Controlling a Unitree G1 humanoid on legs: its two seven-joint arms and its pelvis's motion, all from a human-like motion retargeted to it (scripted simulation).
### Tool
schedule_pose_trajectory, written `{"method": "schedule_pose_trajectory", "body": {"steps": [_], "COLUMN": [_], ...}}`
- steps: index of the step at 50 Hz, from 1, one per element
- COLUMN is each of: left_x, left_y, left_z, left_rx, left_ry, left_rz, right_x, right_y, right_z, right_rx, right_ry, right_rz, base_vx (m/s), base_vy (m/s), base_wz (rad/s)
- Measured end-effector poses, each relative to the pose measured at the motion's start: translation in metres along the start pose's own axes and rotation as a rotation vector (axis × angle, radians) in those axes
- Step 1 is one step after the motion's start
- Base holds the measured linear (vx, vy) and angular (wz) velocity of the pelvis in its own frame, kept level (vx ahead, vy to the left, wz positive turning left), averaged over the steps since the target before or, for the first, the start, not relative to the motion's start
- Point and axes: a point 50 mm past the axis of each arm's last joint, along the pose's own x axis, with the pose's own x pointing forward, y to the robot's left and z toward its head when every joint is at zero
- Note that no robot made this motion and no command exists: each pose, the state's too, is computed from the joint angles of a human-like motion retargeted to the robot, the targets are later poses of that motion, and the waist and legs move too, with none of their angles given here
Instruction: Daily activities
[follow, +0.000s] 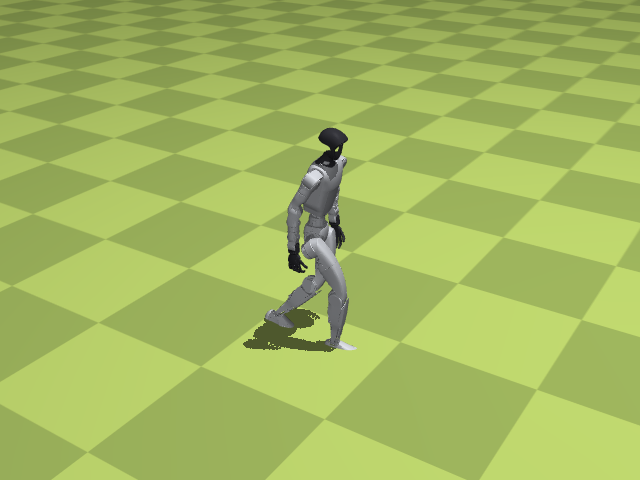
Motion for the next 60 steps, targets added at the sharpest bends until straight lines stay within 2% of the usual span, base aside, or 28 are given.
{"method": "schedule_pose_trajectory", "body": {"steps": [7,14,25,36,52,60], "left_x": [0.0,-0.003,-0.007,-0.013,-0.019,-0.019], "left_y": [0.016,0.035,0.039,0.048,0.077,0.074], "left_z": [0.022,0.032,0.008,-0.016,0.105,0.111], "left_rx": [-0.035,-0.004,0.017,0.03,0.061,0.058], "left_ry": [-0.07,-0.107,-0.039,0.066,-0.365,-0.401], "left_rz": [0.031,0.083,0.091,0.11,0.282,0.282], "right_x": [-0.002,-0.005,-0.003,0.001,0.001,0.001], "right_y": [-0.043,-0.063,-0.052,-0.035,-0.027,-0.031], "right_z": [0.038,0.07,0.098,0.081,0.091,0.082], "right_rx": [-0.02,-0.041,-0.133,-0.189,-0.28,-0.324], "right_ry": [-0.097,-0.182,-0.268,-0.217,-0.245,-0.206], "right_rz": [-0.142,-0.221,-0.171,-0.113,-0.099,-0.116], "base_vx": [0.45,0.48,0.48,0.46,0.39,0.28], "base_vy": [-0.06,-0.09,-0.04,0.06,0.04,-0.04], "base_wz": [0.58,0.3,0.26,0.18,0.47,0.27]}}
